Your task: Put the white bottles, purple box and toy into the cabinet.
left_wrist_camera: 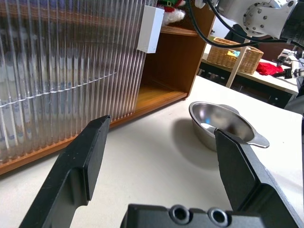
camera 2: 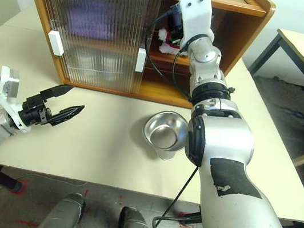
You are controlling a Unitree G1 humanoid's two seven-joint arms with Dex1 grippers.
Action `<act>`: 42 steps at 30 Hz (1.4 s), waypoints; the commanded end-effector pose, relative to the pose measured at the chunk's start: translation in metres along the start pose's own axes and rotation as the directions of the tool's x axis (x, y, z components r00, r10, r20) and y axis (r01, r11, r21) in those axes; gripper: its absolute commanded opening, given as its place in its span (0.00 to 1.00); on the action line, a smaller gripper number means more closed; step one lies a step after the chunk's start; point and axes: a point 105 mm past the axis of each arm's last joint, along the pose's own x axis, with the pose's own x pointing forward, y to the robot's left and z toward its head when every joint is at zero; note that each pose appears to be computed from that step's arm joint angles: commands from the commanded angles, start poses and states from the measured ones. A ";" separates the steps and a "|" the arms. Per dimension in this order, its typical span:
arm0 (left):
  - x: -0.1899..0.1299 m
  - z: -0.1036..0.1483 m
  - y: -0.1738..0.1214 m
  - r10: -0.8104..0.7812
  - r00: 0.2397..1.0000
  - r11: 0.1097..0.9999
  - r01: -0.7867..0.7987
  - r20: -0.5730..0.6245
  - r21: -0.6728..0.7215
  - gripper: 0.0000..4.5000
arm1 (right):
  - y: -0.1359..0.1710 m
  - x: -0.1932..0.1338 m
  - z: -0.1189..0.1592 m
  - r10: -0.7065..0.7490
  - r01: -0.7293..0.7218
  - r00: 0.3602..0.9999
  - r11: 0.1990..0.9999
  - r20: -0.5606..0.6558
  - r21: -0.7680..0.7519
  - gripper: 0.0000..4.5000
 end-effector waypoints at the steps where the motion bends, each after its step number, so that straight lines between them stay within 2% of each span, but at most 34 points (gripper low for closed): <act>1: 0.003 -0.003 -0.002 -0.018 1.000 1.000 0.018 -0.003 -0.011 1.00 | 0.001 -0.004 -0.013 0.009 -0.008 0.999 1.000 -0.037 0.004 0.99; 15: 0.009 -0.005 -0.005 -0.045 0.999 0.999 0.046 0.004 -0.027 1.00 | -0.021 -0.011 -0.020 -0.067 0.068 0.997 0.997 -0.037 0.022 0.99; 29: 0.016 -0.007 -0.007 -0.073 0.997 0.997 0.074 0.012 -0.035 1.00 | -0.010 -0.008 -0.015 0.029 -0.026 1.000 0.957 -0.006 0.288 0.99; 42: 0.017 -0.008 -0.009 -0.078 0.997 0.996 0.079 0.018 -0.048 1.00 | -0.009 -0.008 -0.016 0.041 -0.036 0.999 0.977 -0.022 0.211 0.99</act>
